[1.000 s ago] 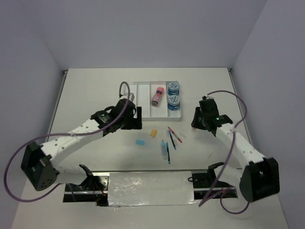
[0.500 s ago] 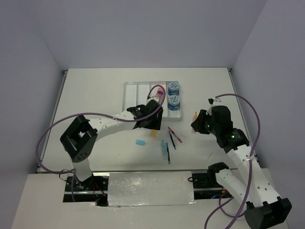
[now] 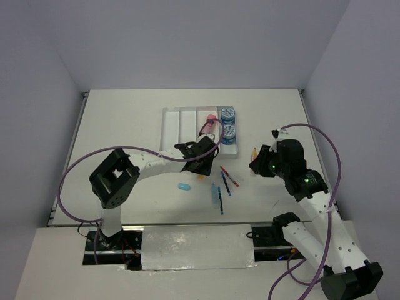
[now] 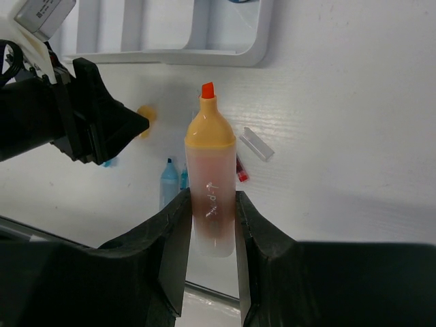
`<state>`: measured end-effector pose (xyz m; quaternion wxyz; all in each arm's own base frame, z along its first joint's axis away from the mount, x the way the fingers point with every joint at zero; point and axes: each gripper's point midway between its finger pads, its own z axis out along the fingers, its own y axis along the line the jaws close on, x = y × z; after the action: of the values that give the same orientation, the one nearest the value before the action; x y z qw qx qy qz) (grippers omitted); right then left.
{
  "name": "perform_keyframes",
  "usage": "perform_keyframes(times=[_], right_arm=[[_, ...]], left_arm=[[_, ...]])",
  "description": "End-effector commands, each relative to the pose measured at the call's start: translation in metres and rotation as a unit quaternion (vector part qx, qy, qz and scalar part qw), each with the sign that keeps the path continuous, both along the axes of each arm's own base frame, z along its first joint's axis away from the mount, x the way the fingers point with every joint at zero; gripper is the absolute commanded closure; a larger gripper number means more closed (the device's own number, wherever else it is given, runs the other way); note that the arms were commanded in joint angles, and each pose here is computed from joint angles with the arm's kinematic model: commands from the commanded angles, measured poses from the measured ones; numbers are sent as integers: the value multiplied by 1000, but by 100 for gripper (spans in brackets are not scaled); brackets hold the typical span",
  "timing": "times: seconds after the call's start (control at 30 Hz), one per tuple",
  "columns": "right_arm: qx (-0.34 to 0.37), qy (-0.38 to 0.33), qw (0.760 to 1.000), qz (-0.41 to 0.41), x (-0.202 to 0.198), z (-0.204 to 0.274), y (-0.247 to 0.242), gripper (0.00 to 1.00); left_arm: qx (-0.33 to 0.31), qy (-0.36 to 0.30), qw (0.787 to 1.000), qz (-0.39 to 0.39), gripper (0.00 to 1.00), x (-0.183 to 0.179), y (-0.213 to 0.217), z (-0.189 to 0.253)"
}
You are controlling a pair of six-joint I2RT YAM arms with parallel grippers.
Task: Sort the stationery into containers
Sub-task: Pick up the pen cap from the center of the board, then close the pen cap on the pen.
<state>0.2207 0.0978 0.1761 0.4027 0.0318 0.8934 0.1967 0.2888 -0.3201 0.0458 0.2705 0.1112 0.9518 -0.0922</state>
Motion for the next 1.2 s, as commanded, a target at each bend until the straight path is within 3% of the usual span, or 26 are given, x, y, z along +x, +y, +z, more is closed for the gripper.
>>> perform_keyframes(times=[0.0,0.37,0.43,0.53,0.73,0.83,0.9,0.93,0.97,1.0,1.03,1.07,1.17], right_arm=[[7,-28,999,16,0,18,4,96],[14,-31,999,35,-4,21,10,95],[14,-33,999,37,-4,22,10,95],[15,-34,999,36,-5,24,10,95],[60,-40,992,104,-12,26,36,95],[135,-71,970,189,-26,41,67,96],[186,-133,940,252,-37,70,86,97],[214,-164,924,271,-41,80,93,99],[247,-151,910,297,-53,76,100,100],[259,-206,888,320,-57,97,104,100],[271,-215,878,330,-61,99,106,100],[297,-197,869,343,-69,93,109,100],[323,-229,832,389,-84,107,118,100]], left_arm=[[10,5,1000,-14,42,-3,-2,-12],[25,16,999,-13,47,-4,-1,-31],[28,23,999,-15,67,-6,0,-36],[18,25,999,-14,86,-9,-1,-32],[-38,-9,999,-20,99,-6,-9,28],[-119,-65,990,-39,100,8,-27,102],[-193,-107,974,-45,100,14,-27,158],[-267,-133,953,-59,100,14,-28,194],[-347,-187,916,-78,100,20,-37,238],[-401,-183,893,-96,100,8,-29,252],[-435,-195,873,-103,100,4,-26,268],[-480,-234,837,-118,100,3,-24,299],[-557,-239,778,-165,100,-24,-16,328]])
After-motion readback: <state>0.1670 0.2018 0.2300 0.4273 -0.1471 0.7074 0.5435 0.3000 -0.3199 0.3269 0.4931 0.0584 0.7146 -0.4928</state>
